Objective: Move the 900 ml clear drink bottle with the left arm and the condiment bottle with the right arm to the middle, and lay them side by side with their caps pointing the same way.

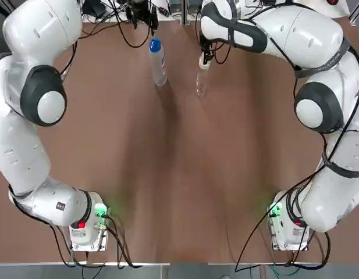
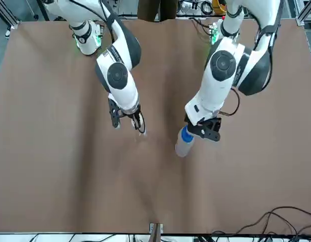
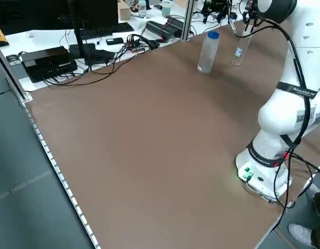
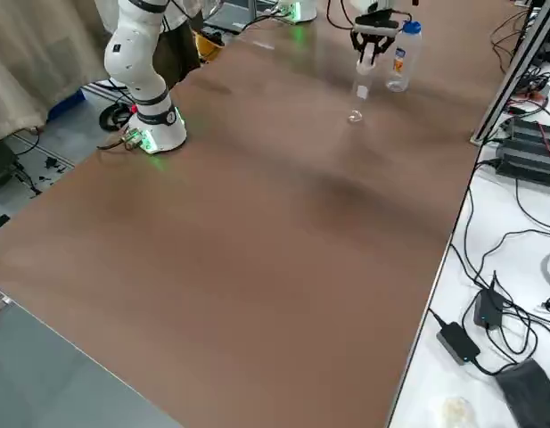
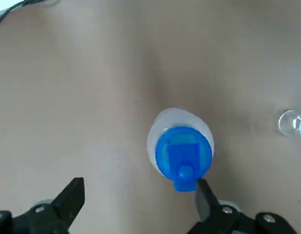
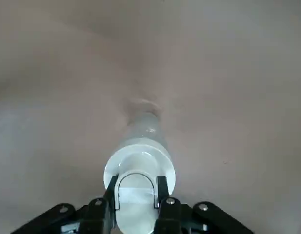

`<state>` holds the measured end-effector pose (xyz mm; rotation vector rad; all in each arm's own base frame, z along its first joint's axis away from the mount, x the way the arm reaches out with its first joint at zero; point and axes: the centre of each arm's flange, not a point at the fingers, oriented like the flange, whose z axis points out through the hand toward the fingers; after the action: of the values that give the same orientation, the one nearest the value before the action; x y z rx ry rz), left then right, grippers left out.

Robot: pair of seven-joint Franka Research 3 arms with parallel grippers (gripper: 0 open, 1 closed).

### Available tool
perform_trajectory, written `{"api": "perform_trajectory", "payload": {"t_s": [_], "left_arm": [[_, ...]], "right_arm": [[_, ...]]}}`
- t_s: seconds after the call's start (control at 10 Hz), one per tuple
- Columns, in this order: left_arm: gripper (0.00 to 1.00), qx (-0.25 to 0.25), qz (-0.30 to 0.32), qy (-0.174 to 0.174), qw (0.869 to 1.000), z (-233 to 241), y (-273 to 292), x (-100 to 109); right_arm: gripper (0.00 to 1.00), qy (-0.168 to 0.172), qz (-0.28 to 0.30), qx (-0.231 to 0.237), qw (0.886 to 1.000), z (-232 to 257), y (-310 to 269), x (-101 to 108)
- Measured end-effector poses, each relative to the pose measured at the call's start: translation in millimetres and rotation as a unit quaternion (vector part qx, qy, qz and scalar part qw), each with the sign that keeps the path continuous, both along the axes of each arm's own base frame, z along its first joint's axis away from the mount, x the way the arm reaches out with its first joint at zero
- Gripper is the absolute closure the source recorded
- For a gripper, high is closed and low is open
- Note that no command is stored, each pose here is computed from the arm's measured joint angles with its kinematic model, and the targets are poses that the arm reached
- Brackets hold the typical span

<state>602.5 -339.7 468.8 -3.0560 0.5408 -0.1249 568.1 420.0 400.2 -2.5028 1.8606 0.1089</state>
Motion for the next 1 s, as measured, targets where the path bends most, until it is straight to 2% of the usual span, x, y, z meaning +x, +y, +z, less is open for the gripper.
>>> {"api": "perform_trajectory", "payload": {"t_s": [0.1, 0.3, 0.5, 0.6, 0.8, 1.0], "left_arm": [[0.00, 0.000, -0.028, 0.003, 1.000, -8, -4, 0], [0.00, -0.002, -0.081, 0.007, 0.997, -27, -12, 4], [0.00, -0.007, -0.099, 0.010, 0.995, -48, -19, 8], [0.00, -0.010, -0.102, 0.014, 0.995, -56, -24, 7], [0.00, -0.013, -0.106, 0.012, 0.994, -59, -28, 7], [0.00, -0.013, -0.106, 0.012, 0.994, -59, -29, 6]], "right_arm": [[0.64, 0.000, -0.008, 0.000, 1.000, 0, 0, 0], [0.37, 0.000, -0.019, 0.000, 1.000, 1, 0, 0], [0.08, -0.005, -0.016, 0.003, 1.000, 4, 4, -1], [0.01, -0.009, -0.005, 0.003, 1.000, 8, 5, -2], [0.01, -0.028, 0.064, 0.005, 0.998, 23, 4, -2], [0.01, -0.046, 0.172, 0.006, 0.984, 48, -2, -4]]}}
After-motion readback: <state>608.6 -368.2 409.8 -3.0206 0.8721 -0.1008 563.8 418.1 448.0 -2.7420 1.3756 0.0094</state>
